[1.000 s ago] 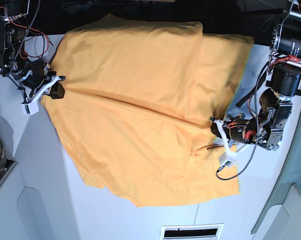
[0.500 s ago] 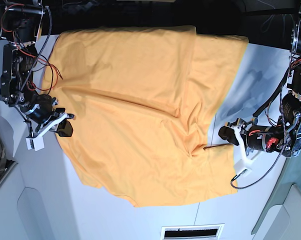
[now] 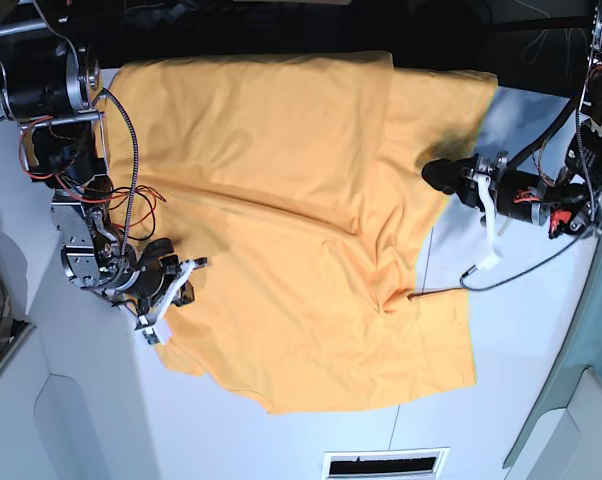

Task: Layout the t-shirt on the table in an organized manner, then fold the t-shirt properly
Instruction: 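Regrasp the shirt edges with both grippers and stretch them apart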

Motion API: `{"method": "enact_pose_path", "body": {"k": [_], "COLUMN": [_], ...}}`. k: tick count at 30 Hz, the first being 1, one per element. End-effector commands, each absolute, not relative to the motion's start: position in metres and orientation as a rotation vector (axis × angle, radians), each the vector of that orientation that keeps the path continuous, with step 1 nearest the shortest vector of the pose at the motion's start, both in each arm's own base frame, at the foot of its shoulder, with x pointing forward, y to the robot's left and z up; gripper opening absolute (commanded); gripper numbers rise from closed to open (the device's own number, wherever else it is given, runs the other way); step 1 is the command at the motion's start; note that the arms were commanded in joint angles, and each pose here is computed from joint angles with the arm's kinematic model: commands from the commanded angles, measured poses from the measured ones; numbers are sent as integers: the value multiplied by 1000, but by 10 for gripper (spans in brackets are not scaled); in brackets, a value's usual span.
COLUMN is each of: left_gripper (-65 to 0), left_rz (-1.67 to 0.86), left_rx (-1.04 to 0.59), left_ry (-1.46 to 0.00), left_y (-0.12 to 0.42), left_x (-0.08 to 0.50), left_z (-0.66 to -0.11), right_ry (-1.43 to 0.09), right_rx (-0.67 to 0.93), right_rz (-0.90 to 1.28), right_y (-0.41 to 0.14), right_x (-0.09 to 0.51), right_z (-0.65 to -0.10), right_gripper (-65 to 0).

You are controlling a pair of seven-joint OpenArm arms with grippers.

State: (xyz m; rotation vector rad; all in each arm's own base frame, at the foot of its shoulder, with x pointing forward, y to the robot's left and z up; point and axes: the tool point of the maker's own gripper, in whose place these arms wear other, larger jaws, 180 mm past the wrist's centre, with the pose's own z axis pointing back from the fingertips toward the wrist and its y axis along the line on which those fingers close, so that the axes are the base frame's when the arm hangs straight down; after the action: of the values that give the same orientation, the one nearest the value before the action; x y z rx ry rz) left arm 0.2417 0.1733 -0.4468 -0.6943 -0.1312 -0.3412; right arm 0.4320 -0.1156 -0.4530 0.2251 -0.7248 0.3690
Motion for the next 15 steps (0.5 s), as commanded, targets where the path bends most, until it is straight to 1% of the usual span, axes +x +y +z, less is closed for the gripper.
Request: {"method": "enact_pose_path", "body": {"k": [1, 4, 6, 9, 13, 15], "left_gripper": [-512, -588, -615, -622, -625, -636], "left_rz": [-353, -389, -431, -468, -414, -398], "left_rx": [-702, -633, -551, -408, -127, -50], "left_ry": [-151, -92, -44, -23, -56, -77], "left_y": [172, 172, 178, 200, 258, 275], "left_x": [245, 224, 212, 210, 240, 260], "left_z": [-442, -467, -484, -503, -512, -507], "right_ry": [-773, -756, -745, -705, -663, -658], "right_rx": [213, 188, 169, 146, 182, 211], "right_rz": [379, 380, 373, 352, 266, 243], "right_y": [-119, -132, -144, -167, -192, -198], "right_x": [446, 441, 437, 426, 411, 402], "right_z": [-438, -443, -447, -455, -460, -460], "right_gripper": [-650, -650, -650, -650, -650, -650]}}
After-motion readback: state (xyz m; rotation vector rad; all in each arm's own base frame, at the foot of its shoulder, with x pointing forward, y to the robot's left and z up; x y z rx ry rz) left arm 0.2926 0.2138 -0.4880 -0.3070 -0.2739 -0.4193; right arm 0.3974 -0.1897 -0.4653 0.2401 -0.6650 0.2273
